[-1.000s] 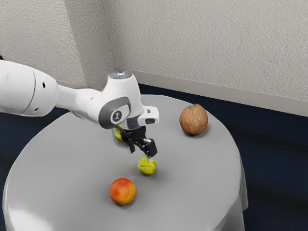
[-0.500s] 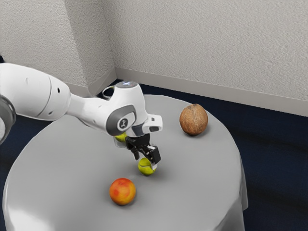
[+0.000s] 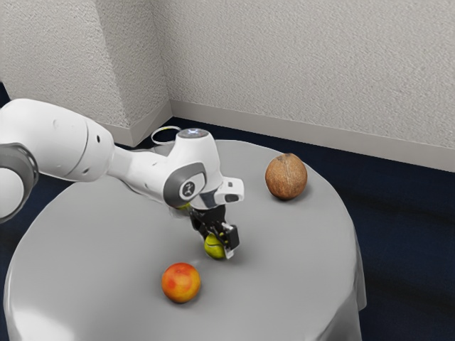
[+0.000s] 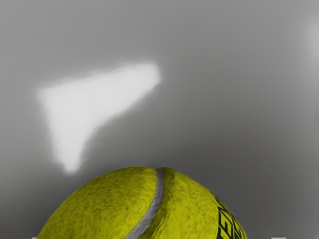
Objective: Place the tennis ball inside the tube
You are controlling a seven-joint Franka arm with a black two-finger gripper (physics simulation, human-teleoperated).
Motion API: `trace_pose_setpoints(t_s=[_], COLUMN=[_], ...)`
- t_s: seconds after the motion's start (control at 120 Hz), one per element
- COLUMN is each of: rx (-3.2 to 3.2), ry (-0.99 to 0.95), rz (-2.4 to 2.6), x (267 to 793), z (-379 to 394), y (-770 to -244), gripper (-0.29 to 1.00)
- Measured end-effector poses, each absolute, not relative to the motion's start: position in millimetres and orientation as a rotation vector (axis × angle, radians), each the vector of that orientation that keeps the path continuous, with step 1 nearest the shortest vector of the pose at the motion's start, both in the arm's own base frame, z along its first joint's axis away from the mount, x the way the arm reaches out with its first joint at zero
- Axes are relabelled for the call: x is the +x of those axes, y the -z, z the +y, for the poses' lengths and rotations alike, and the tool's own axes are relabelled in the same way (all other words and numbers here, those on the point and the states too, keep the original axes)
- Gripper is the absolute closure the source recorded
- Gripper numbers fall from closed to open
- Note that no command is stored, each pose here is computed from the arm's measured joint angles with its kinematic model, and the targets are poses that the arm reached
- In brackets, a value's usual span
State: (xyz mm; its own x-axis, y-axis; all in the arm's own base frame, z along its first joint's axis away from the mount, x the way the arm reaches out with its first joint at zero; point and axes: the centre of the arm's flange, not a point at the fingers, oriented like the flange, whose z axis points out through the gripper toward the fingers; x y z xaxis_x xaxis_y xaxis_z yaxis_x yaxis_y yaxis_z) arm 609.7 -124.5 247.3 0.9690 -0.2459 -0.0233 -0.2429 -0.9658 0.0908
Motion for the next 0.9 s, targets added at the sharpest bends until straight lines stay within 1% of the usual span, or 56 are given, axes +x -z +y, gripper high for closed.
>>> trace_pose_setpoints(t_s=[0.2,0.342,0.442,0.508,0.575,0.75,0.833,0.9], rx=[3.030,3.037,3.045,3.052,3.058,3.071,3.082,3.098], ry=[0.051,0.030,-0.020,-0.077,-0.154,-0.402,-0.437,-0.425], rz=[-0.394,-0.399,-0.410,-0.416,-0.418,-0.367,-0.337,-0.316], x=[609,610,610,610,608,609,614,615], z=[-129,-129,-131,-131,-130,-110,-96,-85], y=[-248,-256,-279,-309,-350,-496,-538,-557], gripper=[0.29,0.34,0.36,0.38,0.39,0.41,0.41,0.42])
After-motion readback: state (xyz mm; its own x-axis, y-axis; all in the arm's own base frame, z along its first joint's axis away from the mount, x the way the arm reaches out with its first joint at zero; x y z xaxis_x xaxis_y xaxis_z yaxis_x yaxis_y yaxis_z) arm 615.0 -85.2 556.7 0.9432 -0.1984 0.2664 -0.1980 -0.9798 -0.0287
